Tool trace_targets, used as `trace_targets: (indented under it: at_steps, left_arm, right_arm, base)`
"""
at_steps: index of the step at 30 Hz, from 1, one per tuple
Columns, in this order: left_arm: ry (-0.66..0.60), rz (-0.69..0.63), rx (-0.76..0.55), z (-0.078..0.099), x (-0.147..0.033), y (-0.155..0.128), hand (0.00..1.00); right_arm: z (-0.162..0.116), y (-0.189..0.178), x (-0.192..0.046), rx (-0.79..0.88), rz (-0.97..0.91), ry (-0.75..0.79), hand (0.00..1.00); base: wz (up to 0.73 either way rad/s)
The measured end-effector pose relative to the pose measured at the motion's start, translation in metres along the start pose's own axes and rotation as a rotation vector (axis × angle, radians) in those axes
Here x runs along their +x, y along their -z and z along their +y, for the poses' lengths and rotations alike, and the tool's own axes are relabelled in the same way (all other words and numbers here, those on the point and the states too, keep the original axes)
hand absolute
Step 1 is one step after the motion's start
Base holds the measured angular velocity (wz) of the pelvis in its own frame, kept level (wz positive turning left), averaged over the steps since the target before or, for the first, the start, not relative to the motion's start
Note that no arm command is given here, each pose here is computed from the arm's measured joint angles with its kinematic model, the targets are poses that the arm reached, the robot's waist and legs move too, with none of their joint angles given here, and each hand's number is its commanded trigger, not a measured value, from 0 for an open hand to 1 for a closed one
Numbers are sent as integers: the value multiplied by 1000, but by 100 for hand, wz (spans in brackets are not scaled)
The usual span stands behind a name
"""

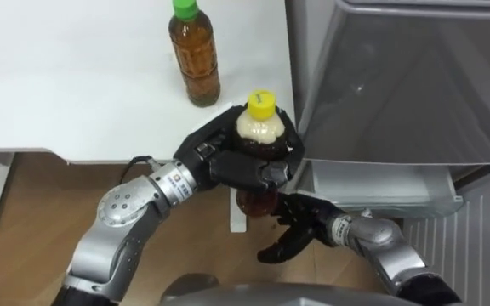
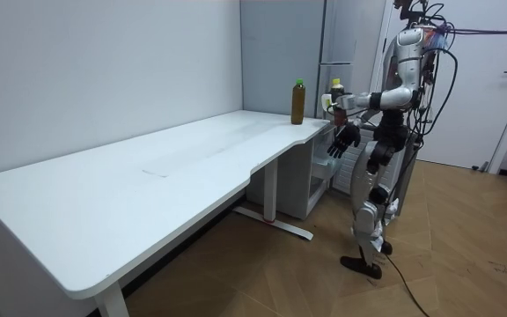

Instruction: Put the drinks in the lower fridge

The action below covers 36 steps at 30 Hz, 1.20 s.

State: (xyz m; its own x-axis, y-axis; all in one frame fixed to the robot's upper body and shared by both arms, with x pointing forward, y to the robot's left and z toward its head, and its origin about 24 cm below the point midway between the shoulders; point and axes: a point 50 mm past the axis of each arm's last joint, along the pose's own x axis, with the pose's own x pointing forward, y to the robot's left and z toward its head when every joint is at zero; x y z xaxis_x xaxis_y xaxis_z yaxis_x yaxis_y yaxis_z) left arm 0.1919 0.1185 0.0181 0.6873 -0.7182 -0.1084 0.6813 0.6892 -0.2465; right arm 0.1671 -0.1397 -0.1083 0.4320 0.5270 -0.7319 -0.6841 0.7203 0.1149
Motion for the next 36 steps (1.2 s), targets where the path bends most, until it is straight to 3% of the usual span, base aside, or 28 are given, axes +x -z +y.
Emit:
trace_targets:
  at_steps: [20,36]
  left_arm:
    - [-47,95,94,2,-3,11,100]
    - [-30,106,110,-5,1,14,100]
  right_arm:
    - [18,-47,-4,-1,-247,-201,0]
    - [19,-55,-8,109,-343,-247,0]
  base:
    - [3]
    - [0]
